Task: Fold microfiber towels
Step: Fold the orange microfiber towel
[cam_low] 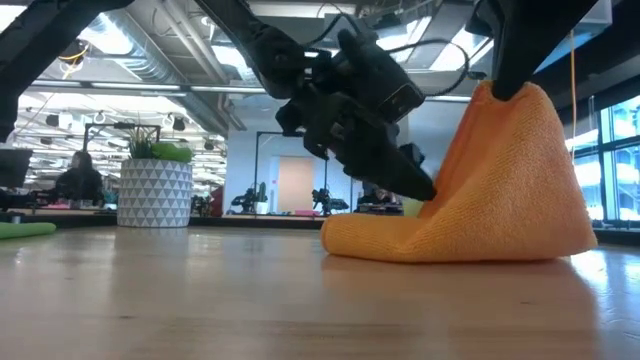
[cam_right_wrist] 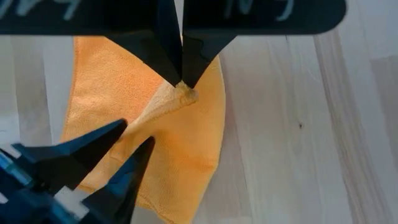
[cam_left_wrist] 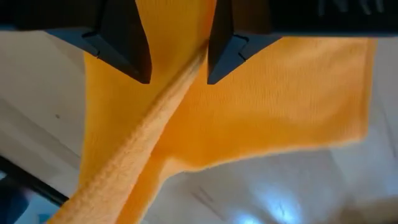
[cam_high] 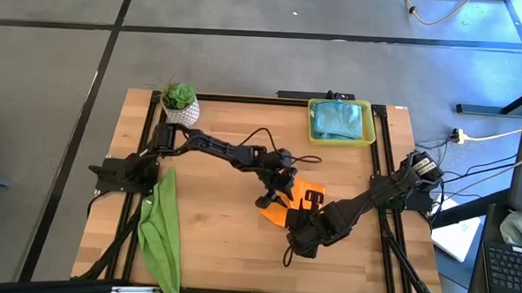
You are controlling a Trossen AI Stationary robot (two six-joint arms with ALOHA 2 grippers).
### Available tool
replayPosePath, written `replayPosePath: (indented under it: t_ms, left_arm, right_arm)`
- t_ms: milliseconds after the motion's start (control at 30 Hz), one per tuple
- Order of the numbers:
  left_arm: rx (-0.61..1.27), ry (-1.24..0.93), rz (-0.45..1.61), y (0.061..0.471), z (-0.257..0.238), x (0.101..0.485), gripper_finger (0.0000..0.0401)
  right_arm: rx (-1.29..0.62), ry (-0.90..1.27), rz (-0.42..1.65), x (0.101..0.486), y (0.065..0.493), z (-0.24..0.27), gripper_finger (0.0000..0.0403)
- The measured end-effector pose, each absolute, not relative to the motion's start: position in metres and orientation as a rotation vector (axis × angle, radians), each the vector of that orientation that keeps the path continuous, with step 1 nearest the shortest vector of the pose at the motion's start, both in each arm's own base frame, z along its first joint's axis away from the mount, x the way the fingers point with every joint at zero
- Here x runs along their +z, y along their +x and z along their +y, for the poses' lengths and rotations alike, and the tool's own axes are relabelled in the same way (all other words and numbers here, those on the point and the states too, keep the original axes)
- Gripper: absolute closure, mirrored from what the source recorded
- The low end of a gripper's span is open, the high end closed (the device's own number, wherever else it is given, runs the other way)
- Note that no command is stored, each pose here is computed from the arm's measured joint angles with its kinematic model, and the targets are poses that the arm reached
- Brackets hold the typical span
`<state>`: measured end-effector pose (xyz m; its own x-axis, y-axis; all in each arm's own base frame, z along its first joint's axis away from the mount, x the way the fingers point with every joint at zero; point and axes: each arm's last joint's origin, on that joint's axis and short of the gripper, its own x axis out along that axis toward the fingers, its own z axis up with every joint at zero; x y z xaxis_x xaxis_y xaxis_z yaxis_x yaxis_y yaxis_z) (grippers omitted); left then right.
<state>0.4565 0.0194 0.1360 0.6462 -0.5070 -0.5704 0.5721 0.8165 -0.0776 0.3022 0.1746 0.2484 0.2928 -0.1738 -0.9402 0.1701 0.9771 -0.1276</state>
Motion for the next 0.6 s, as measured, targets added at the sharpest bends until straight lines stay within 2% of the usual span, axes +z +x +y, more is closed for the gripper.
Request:
replayPosePath:
  t_ms: [133,400,600]
  left_arm:
    - [-0.614,0.168,0.582,0.46,0.016,0.134,0.0245]
    - [-0.565,0.111,0.733,0.454,0.017,0.115,0.0245]
    - [-0.545,0.066,0.786,0.449,0.026,0.117,0.0286]
  right_arm:
    - [-0.227,-0.001,1.248,0.251,0.301,0.174,0.0402]
    - [-0.242,-0.016,1.25,0.255,0.298,0.171,0.0402]
    - [-0.274,-0.044,1.229,0.254,0.297,0.17,0.0402]
